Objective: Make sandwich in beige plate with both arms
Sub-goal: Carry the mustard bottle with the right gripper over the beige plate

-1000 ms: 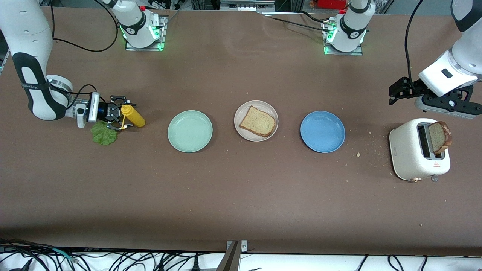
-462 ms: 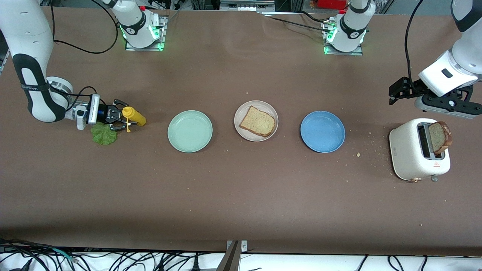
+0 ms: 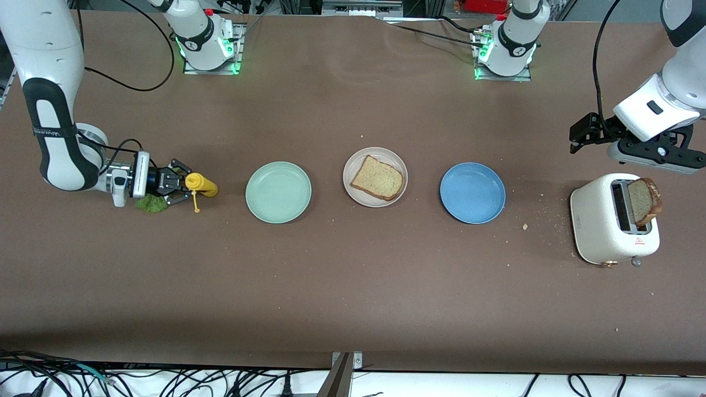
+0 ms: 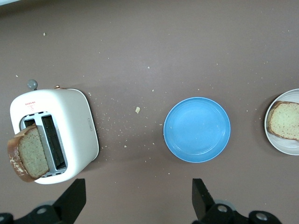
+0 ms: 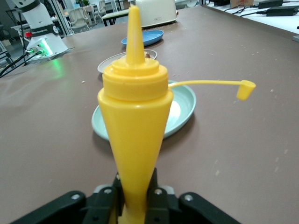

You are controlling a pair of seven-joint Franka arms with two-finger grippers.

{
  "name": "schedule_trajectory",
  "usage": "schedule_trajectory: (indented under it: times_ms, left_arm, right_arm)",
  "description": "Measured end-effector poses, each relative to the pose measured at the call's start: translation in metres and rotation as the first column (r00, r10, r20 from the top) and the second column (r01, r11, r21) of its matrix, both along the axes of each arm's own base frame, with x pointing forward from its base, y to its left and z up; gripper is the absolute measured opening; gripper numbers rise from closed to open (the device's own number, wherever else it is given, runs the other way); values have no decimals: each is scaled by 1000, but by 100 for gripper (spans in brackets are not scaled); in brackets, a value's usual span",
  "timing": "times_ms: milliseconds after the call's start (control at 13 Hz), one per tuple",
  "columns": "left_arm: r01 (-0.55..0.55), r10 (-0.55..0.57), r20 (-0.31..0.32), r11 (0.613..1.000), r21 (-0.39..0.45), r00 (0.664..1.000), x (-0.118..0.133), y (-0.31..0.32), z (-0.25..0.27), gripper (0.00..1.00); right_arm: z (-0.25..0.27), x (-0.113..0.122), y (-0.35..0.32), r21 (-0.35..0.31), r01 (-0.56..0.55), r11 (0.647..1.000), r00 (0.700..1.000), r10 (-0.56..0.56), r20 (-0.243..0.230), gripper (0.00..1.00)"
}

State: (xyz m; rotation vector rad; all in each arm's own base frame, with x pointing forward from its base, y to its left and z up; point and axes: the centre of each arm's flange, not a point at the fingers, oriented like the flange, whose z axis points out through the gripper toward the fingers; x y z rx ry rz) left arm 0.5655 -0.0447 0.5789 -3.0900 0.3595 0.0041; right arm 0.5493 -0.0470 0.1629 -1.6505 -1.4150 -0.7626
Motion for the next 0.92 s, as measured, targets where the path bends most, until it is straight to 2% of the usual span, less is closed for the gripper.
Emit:
schedule_trajectory:
  times_ms: [77, 308, 538, 692, 923]
  left_arm:
    - [0, 0, 0, 1000, 0, 1000, 0, 0, 0, 100]
    - [0, 0, 0, 1000, 0, 1000, 0, 0, 0, 100]
    - [0, 0, 0, 1000, 0, 1000, 0, 0, 0, 100]
    - [0, 0, 0, 1000, 0, 1000, 0, 0, 0, 100]
    - [0, 0, 0, 1000, 0, 1000, 0, 0, 0, 100]
  right_arm:
    - [14, 13, 15, -28, 3, 1000, 1000, -3, -4, 12]
    - [61, 41, 67, -133, 28, 991, 1000, -28, 7, 12]
    - [109, 52, 130, -301, 32, 953, 999, -25, 29, 12]
    - [144, 53, 181, -430, 20, 903, 999, -1, 46, 12]
    - [192, 48, 253, -636, 10, 772, 996, 48, 73, 12]
